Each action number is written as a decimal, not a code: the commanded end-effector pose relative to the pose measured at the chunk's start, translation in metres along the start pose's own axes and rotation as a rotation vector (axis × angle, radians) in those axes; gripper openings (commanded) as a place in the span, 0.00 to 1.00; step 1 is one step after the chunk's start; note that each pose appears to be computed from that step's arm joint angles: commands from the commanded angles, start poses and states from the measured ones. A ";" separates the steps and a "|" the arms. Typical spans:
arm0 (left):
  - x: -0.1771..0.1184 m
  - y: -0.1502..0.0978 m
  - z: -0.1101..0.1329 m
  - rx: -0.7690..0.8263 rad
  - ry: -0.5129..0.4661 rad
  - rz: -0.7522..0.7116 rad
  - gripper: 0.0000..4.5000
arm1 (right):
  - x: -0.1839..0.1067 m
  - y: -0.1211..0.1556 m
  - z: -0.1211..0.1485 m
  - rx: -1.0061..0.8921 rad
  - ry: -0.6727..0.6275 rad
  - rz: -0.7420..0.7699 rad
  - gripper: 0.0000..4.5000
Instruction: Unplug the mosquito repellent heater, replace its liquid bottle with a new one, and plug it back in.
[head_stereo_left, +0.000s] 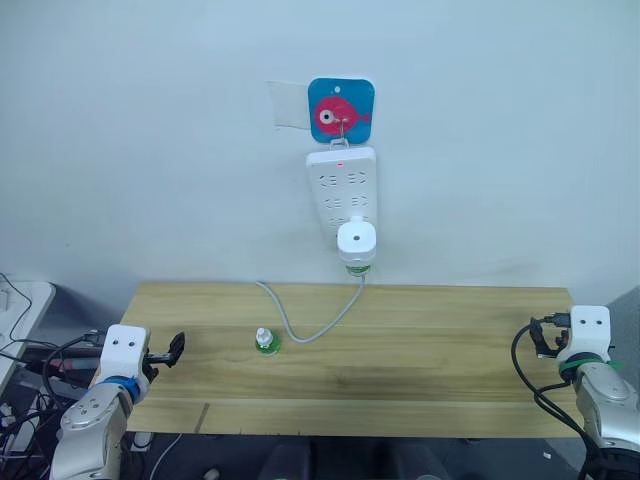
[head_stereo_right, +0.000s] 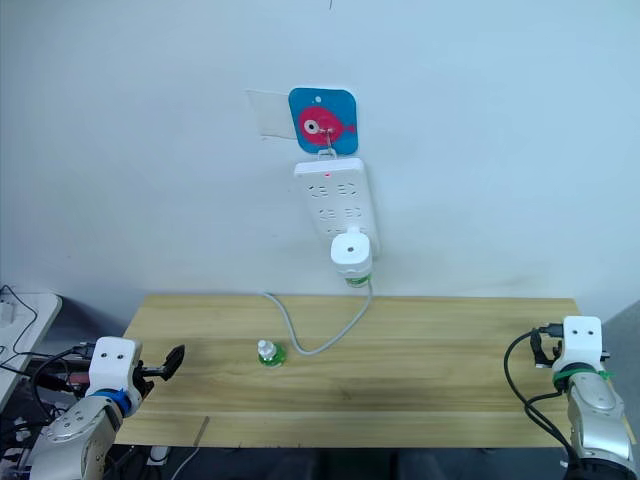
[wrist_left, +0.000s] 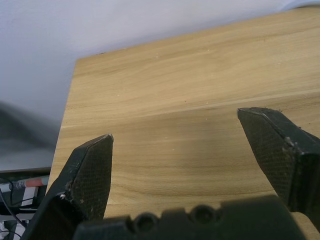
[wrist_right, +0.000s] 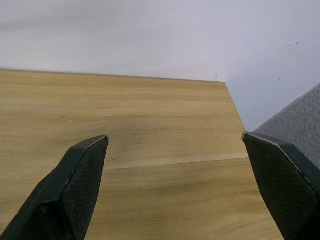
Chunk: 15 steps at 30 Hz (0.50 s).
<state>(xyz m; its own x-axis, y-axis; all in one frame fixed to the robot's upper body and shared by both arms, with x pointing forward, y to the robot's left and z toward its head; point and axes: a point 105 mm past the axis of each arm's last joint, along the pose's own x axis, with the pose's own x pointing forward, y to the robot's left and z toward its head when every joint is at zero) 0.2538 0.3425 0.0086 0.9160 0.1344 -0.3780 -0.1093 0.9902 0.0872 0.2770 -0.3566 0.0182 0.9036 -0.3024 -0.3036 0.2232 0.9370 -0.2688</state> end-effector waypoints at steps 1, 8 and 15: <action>-0.002 0.007 0.017 0.044 -0.039 0.021 1.00 | -0.002 -0.006 0.009 -0.015 -0.039 -0.012 1.00; 0.000 0.006 0.024 0.085 -0.047 0.040 1.00 | -0.003 -0.006 0.008 -0.015 -0.035 -0.014 1.00; -0.004 -0.002 0.031 -0.042 -0.081 -0.073 1.00 | -0.005 0.000 0.012 -0.043 -0.052 0.029 1.00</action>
<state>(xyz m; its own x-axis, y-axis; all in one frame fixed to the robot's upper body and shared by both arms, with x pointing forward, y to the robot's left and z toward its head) 0.2602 0.3365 0.0208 0.9286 0.0756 -0.3632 -0.0620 0.9969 0.0490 0.2719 -0.3538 0.0124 0.9018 -0.2852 -0.3248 0.1970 0.9400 -0.2787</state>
